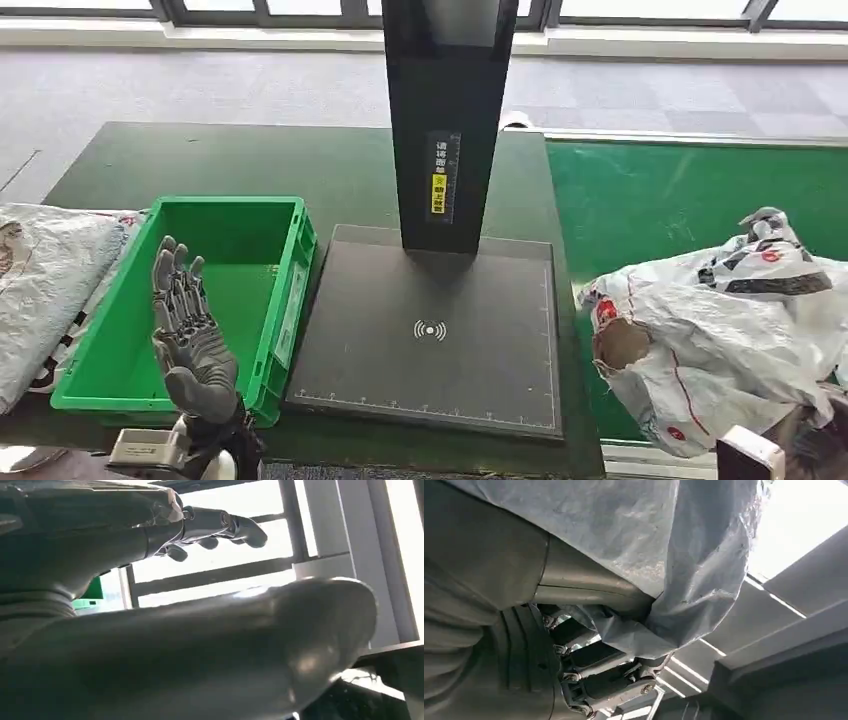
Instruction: Moved the parcel from conveyor to table for the left to box.
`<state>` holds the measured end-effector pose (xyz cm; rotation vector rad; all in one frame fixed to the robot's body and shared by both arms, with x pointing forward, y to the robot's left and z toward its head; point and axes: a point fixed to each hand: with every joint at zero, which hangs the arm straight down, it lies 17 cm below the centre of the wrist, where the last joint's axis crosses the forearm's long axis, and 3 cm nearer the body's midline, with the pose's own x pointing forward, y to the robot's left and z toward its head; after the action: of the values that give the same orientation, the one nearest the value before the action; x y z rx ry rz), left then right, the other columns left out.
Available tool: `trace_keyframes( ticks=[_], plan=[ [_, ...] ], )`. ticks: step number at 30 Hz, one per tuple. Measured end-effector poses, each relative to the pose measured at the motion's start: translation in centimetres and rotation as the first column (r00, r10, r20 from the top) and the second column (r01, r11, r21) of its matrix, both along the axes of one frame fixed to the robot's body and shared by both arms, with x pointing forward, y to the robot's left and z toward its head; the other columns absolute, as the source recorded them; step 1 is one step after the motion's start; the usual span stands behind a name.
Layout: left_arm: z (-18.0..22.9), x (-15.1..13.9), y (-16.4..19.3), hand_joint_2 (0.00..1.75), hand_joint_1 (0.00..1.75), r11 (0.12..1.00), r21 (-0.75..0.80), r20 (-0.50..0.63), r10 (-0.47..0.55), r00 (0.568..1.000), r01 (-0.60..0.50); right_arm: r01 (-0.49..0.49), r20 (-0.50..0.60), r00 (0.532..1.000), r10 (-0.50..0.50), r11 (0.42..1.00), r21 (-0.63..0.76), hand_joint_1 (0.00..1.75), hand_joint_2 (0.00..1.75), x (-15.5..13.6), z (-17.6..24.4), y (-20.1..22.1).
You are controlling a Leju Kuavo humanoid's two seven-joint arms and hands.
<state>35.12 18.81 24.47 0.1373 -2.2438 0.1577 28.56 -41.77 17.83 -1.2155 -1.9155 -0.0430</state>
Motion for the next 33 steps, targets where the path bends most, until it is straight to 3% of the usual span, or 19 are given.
trace_keyframes(
  ticks=[4,7,15,21,29,33],
  plan=[
    [0.2,0.0,-0.2,0.00,0.00,1.000,0.010,0.006,-0.008,1.000,0.008,-0.085,0.065,0.994,0.092,0.992,-0.093,1.75,1.75,-0.1,3.9,5.4],
    [0.5,-0.2,-0.1,0.00,0.00,1.000,0.013,0.014,-0.005,1.000,0.004,-0.139,0.109,0.983,0.146,0.988,-0.071,1.75,1.75,0.1,5.2,8.1],
    [1.0,-0.3,-0.5,0.00,0.00,1.000,0.018,0.029,-0.022,0.999,0.022,-0.213,0.166,0.964,0.209,0.977,0.007,1.75,1.75,1.4,6.1,10.8],
    [1.2,-0.2,-1.6,0.00,0.00,0.998,0.027,0.032,-0.062,0.998,0.061,-0.233,0.184,0.950,0.253,0.965,-0.122,1.75,1.75,1.4,8.5,13.8],
    [1.2,0.0,-1.4,0.00,0.00,0.999,-0.017,0.030,-0.037,0.999,0.038,-0.244,0.148,0.955,0.259,0.964,-0.109,1.75,1.75,3.0,7.2,14.7],
    [1.0,0.0,-1.9,0.00,0.00,0.999,-0.001,0.027,-0.051,0.998,0.051,-0.280,0.059,0.957,0.285,0.957,-0.081,1.75,1.75,5.0,3.5,15.8]
  ],
)
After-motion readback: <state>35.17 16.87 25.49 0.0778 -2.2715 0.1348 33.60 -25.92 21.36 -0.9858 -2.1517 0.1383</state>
